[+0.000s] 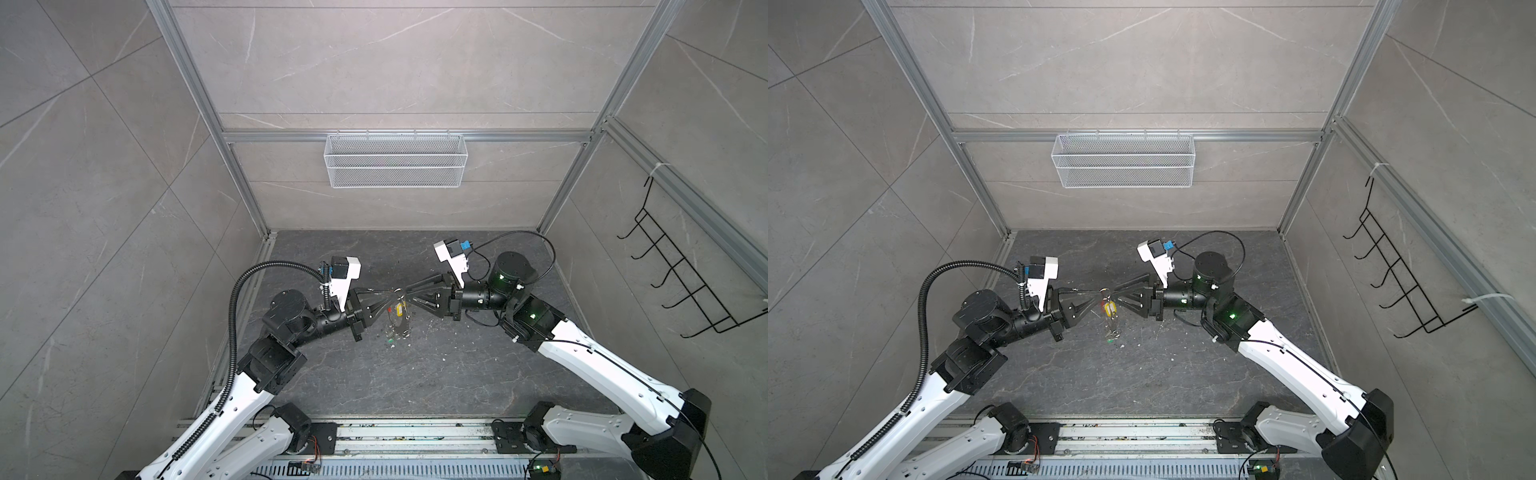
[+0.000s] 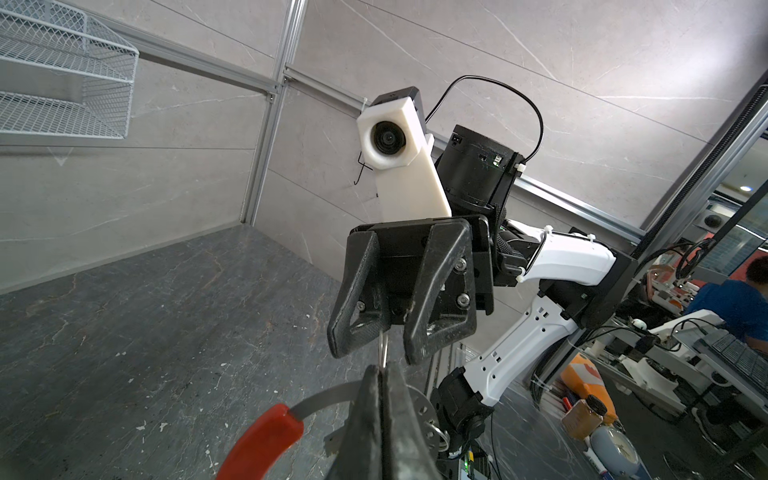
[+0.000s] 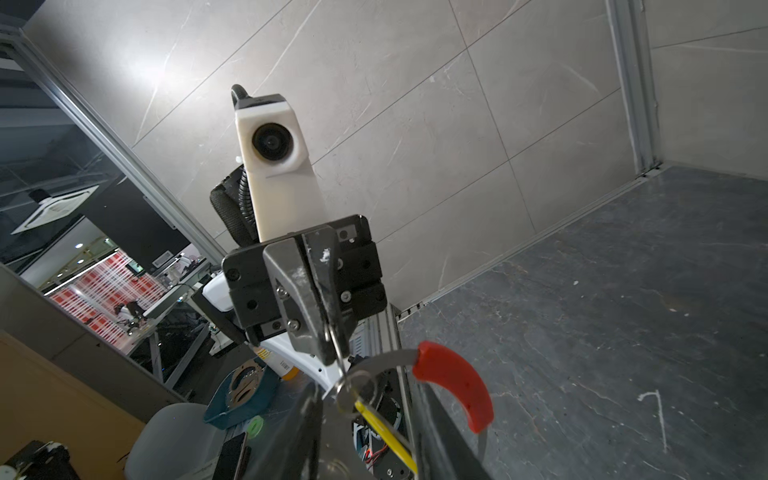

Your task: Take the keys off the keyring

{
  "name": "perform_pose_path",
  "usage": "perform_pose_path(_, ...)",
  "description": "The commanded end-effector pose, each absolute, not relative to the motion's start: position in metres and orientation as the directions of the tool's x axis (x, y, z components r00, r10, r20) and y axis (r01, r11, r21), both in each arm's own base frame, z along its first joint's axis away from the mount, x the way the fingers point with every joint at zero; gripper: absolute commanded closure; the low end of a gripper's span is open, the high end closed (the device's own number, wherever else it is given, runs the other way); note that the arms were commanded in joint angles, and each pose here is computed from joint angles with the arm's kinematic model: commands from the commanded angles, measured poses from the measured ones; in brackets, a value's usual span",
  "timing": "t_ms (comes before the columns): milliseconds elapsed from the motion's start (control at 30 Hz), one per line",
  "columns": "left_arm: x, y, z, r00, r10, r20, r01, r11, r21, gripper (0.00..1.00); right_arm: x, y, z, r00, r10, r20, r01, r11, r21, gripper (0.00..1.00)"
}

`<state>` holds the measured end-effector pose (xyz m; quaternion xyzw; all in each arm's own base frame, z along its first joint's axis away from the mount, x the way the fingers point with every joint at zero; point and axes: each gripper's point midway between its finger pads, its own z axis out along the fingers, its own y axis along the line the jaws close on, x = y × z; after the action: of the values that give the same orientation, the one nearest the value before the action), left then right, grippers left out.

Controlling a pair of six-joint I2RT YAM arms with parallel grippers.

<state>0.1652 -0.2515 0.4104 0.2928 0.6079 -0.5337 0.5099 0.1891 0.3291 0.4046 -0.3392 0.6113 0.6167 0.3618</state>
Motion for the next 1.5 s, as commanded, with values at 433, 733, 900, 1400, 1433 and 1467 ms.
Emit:
perform_pose_path(433,0.157,-0.251,0.428,-0.253,-0.231,-0.94,0.928,0.218,-0.303,1.0,0.175,0.336,0.426,-0.492,0.037,-0.87,-0.867,-0.107,0.486,0.89)
perform_pose_path(733,0.153,-0.246,0.421,-0.282,-0.2,-0.938,0.915,0.238,-0.325,0.83,0.176,0.329,0.417,-0.477,-0.052,-0.878,-0.879,0.005,0.477,1.0)
perform_pose_path(900,0.144,-0.246,0.411,-0.326,-0.118,-0.938,0.911,0.225,-0.345,0.74,0.173,0.321,0.395,-0.466,-0.225,-0.855,-0.885,0.102,0.455,1.0)
perform_pose_path(1400,0.133,-0.269,0.411,-0.407,0.01,-0.914,0.911,0.072,-0.405,0.84,0.165,0.308,0.391,-0.41,-0.384,-0.827,-0.911,0.134,0.39,1.0)
perform_pose_path(1433,0.135,-0.27,0.41,-0.409,0.014,-0.913,0.91,0.075,-0.407,0.84,0.165,0.308,0.392,-0.41,-0.385,-0.827,-0.911,0.132,0.39,1.0)
perform_pose_path(1467,0.135,-0.27,0.411,-0.408,0.016,-0.913,0.911,0.075,-0.406,0.84,0.165,0.308,0.392,-0.412,-0.386,-0.825,-0.91,0.131,0.393,1.0)
